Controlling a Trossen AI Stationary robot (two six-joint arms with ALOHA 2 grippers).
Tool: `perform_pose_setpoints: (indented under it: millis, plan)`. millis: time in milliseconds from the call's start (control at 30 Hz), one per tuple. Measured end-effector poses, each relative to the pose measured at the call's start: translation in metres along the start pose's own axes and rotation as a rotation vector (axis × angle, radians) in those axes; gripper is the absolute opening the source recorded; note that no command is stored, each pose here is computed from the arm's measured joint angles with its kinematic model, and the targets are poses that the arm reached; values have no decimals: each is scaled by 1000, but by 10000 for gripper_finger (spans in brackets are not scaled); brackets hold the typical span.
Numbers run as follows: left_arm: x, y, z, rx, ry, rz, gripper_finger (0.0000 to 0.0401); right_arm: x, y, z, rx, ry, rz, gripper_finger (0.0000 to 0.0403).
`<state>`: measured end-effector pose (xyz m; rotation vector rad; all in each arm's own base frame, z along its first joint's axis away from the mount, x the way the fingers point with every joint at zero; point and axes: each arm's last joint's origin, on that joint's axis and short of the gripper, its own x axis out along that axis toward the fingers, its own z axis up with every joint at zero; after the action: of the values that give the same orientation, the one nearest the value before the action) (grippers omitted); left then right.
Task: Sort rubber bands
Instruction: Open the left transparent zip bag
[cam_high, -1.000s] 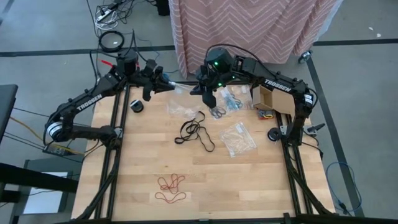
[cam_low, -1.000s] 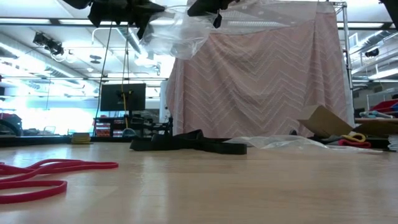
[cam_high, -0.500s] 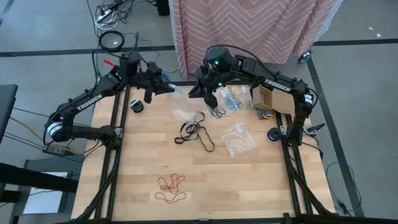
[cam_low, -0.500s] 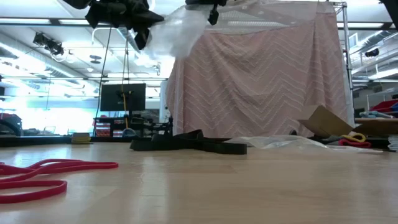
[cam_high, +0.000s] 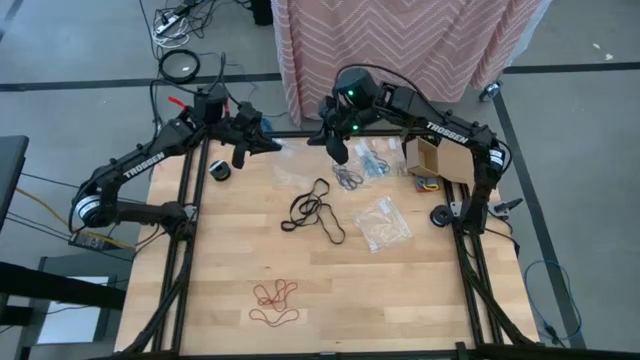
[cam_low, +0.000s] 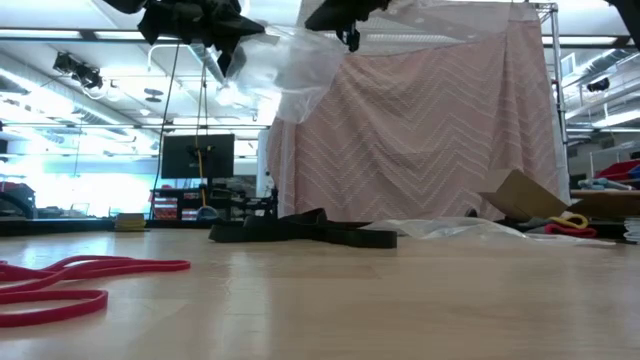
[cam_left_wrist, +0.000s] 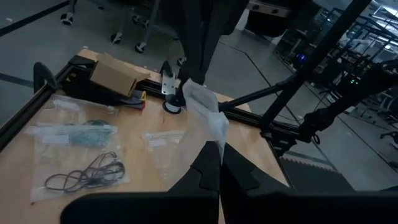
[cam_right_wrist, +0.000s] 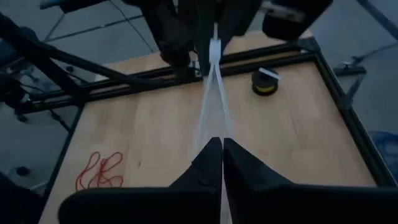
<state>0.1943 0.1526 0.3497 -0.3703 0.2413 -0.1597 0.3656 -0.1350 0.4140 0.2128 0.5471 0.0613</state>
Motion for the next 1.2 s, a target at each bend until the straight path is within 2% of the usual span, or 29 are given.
perform_pose_setpoints:
  millis: [367, 500, 667, 933, 1067, 1200]
  plan:
    - [2, -1, 0, 6, -3, 5, 0, 42, -3, -17, 17, 115, 84, 2]
    - [2, -1, 0, 6, -2, 6, 0, 54, 0, -21, -44, 128, 139, 13]
    - [4, -1, 0, 4, 0, 10, 0, 56, 1, -16, -61, 81, 153, 71]
    - [33, -1, -3, 12, 22, -67, 0, 60, -10, -16, 38, 66, 148, 194]
    - [49, 4, -5, -1, 25, -99, 0, 75, -15, -23, 83, 96, 188, 222]
    - [60, 11, -15, -49, 78, -104, 0, 88, -18, -28, 129, 113, 196, 227]
